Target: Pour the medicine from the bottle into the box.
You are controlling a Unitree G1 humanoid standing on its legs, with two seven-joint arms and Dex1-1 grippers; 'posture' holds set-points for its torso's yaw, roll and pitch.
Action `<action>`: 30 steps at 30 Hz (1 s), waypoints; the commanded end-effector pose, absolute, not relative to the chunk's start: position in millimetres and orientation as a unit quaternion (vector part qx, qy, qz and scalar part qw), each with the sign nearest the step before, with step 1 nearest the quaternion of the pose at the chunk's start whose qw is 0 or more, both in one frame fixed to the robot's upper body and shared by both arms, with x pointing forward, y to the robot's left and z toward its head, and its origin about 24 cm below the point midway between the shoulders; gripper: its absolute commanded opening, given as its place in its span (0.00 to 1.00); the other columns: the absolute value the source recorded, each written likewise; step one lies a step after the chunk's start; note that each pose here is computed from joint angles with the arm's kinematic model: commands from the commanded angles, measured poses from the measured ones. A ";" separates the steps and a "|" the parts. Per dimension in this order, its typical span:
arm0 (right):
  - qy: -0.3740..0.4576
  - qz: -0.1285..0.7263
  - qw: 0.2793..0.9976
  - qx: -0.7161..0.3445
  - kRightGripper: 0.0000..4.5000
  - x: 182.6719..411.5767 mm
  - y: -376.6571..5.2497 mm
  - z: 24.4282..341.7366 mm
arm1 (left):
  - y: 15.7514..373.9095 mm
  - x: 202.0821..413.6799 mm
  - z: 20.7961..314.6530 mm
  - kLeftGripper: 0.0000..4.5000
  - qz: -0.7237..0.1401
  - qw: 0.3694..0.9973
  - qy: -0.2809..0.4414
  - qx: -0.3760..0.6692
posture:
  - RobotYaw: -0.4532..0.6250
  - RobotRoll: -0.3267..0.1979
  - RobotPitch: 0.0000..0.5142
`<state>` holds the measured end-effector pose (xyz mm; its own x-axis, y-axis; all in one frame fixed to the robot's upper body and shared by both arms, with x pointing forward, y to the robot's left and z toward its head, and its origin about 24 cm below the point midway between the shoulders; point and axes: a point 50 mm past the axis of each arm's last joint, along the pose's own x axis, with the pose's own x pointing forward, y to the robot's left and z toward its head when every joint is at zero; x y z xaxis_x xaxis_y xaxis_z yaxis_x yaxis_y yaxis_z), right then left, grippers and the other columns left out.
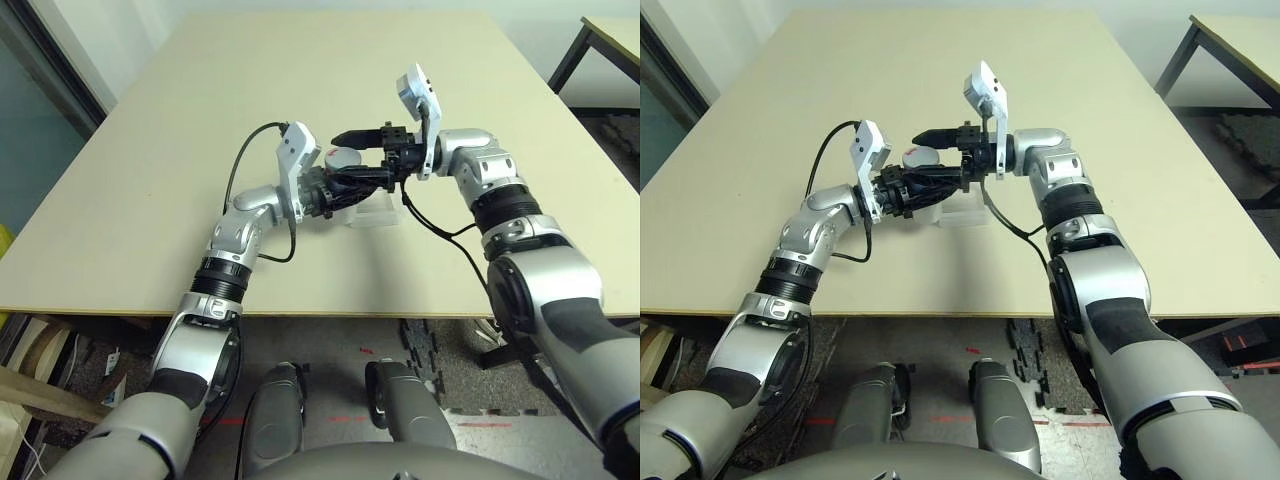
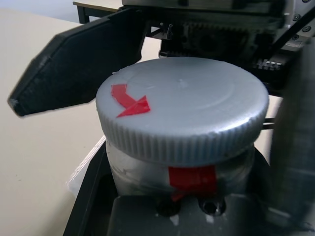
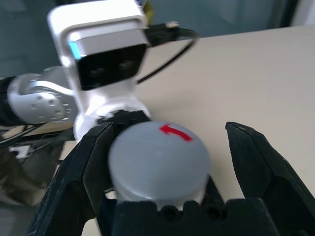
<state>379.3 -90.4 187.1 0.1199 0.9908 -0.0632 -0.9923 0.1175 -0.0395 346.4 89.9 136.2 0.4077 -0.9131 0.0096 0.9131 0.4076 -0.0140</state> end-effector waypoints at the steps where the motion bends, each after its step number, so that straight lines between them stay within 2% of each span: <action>1: 0.016 0.647 0.761 -0.046 1.00 382.9 -94.7 188.3 | 89.5 345.0 138.1 0.59 -0.549 0.836 -0.004 0.000 | 0.29 0.62 0.16; 23: 0.037 0.608 0.792 -0.044 1.00 385.2 -144.6 191.7 | 94.5 345.7 136.8 0.59 -0.544 0.839 -0.001 0.001 | 0.28 0.62 0.17; 30: 0.046 0.635 0.769 -0.047 1.00 380.7 -147.2 192.7 | 95.8 347.3 137.2 0.59 -0.540 0.841 -0.002 0.002 | 0.28 0.62 0.16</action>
<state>382.7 -144.3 193.8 0.2083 0.9699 -0.1261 -0.9781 0.2070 -0.0235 347.2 95.3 137.4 0.4204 -0.9073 0.0048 0.9073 0.4204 -0.0025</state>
